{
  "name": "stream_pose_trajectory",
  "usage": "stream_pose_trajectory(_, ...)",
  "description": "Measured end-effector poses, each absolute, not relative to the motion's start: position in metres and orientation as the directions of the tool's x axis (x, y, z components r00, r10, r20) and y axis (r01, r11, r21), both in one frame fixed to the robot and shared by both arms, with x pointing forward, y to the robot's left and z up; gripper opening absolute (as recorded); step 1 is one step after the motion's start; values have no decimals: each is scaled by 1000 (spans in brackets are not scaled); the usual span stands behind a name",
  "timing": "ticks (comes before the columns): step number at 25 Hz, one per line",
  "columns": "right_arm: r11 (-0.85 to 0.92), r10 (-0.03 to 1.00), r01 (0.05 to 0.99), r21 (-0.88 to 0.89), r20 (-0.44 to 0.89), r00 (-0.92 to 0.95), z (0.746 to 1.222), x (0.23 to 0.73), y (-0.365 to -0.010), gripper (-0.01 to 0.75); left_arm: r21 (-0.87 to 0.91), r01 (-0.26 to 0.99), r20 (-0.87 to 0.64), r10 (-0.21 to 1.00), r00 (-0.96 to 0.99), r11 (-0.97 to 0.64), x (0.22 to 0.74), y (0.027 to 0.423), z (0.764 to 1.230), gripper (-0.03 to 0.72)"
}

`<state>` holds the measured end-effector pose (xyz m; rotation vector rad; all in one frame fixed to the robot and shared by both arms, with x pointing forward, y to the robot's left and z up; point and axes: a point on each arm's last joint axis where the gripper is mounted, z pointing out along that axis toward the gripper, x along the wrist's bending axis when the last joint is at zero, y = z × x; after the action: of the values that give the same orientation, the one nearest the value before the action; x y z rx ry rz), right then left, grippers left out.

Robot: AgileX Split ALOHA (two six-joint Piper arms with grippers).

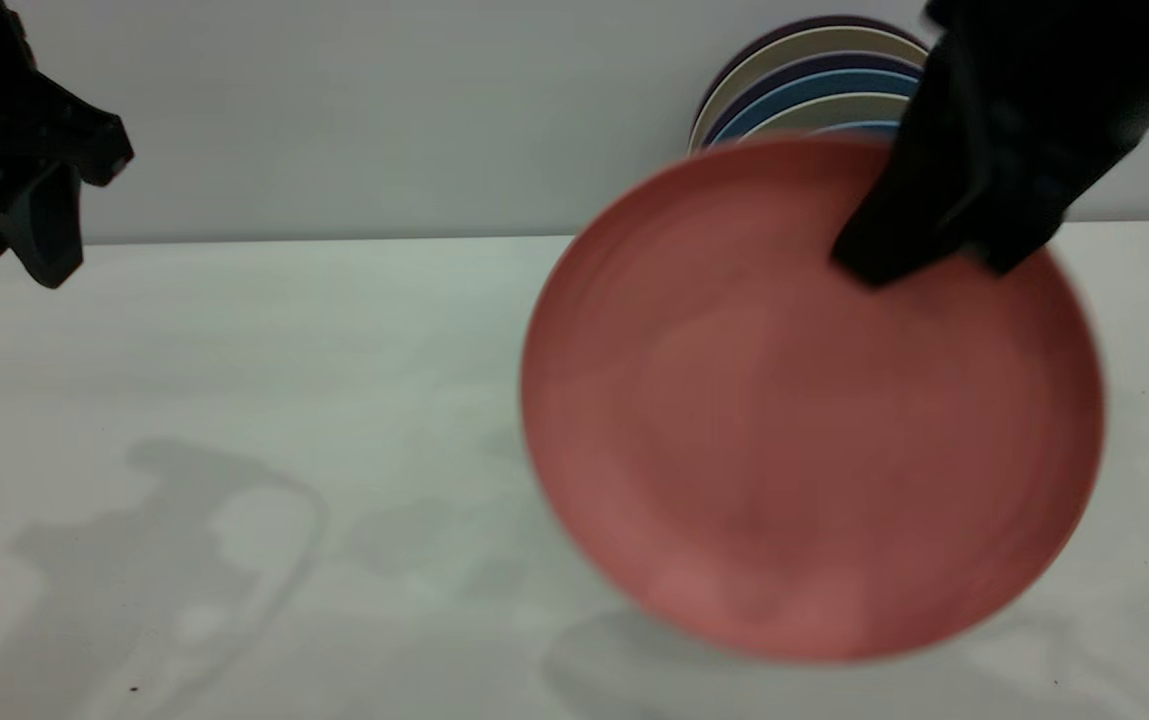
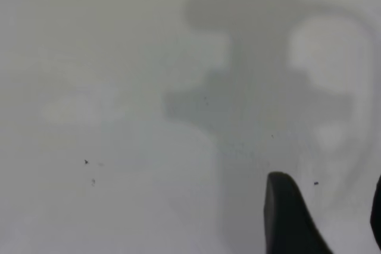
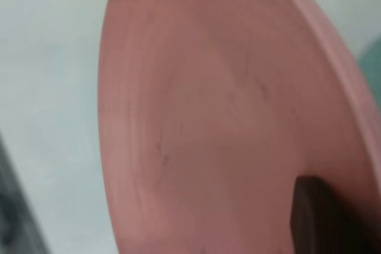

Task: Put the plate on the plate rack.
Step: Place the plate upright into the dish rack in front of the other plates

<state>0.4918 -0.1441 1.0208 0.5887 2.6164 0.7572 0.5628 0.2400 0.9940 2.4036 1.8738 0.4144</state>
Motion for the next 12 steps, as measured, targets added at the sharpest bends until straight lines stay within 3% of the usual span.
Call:
stream_pose_trajectory(7,810,437,156,565,-405,-803,1049,488,-156,78,241,941,161,966,202,-237,565,239,994,354)
stream_pose_trajectory(12,867,347,43,497,-538,-768,1052,492,-157,78,242,941,161,967,200,-235,565,239,994,354)
